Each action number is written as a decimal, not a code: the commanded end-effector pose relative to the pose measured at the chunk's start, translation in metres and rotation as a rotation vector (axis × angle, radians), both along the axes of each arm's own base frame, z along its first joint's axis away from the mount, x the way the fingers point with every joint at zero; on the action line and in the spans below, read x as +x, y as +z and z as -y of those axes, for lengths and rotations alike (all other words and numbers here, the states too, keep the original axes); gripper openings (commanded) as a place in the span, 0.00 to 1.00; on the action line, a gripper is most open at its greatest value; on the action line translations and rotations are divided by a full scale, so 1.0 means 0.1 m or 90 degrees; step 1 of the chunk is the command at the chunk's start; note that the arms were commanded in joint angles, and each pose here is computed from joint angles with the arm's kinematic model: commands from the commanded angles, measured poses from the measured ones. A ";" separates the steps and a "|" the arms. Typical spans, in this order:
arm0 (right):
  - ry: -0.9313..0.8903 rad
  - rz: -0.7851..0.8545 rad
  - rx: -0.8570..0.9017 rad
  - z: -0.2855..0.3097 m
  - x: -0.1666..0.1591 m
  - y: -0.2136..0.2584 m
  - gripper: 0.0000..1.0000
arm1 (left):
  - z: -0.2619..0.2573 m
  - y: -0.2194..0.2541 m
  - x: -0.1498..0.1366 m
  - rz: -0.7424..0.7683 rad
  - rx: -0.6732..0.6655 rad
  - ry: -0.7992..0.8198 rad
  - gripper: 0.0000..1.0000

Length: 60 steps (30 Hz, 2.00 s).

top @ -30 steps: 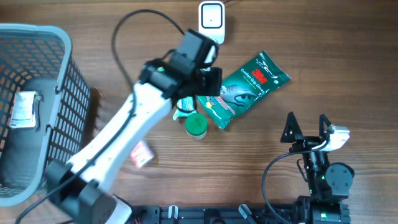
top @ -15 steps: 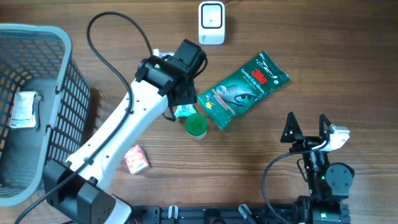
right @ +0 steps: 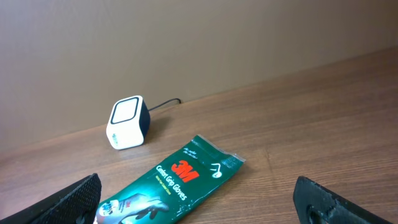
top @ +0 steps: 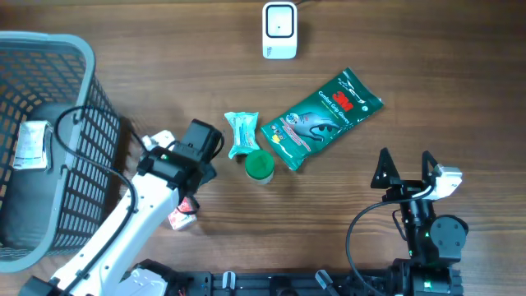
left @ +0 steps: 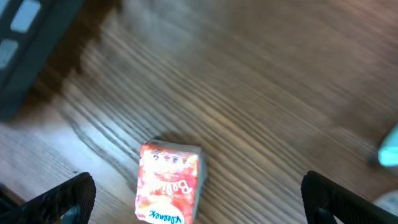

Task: Scan the item barcode
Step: 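Carry the small red-white box out and set it below the glove pack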

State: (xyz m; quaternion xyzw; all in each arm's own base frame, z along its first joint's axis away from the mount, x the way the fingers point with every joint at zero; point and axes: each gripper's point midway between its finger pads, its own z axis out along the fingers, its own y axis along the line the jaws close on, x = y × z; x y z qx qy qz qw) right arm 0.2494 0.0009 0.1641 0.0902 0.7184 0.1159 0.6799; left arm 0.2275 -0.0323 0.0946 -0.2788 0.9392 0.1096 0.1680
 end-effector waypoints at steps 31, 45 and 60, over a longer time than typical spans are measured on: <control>-0.002 0.005 0.002 0.00 0.00 0.02 1.00 | -0.08 -1.00 -0.60 -0.121 -0.191 0.294 0.33; -0.002 0.005 0.002 0.00 0.00 0.02 1.00 | 1.70 0.08 0.10 0.049 -0.445 -0.100 0.30; -0.002 0.005 0.002 0.00 0.00 0.02 1.00 | 2.58 -0.70 0.13 0.068 -0.343 -0.331 0.70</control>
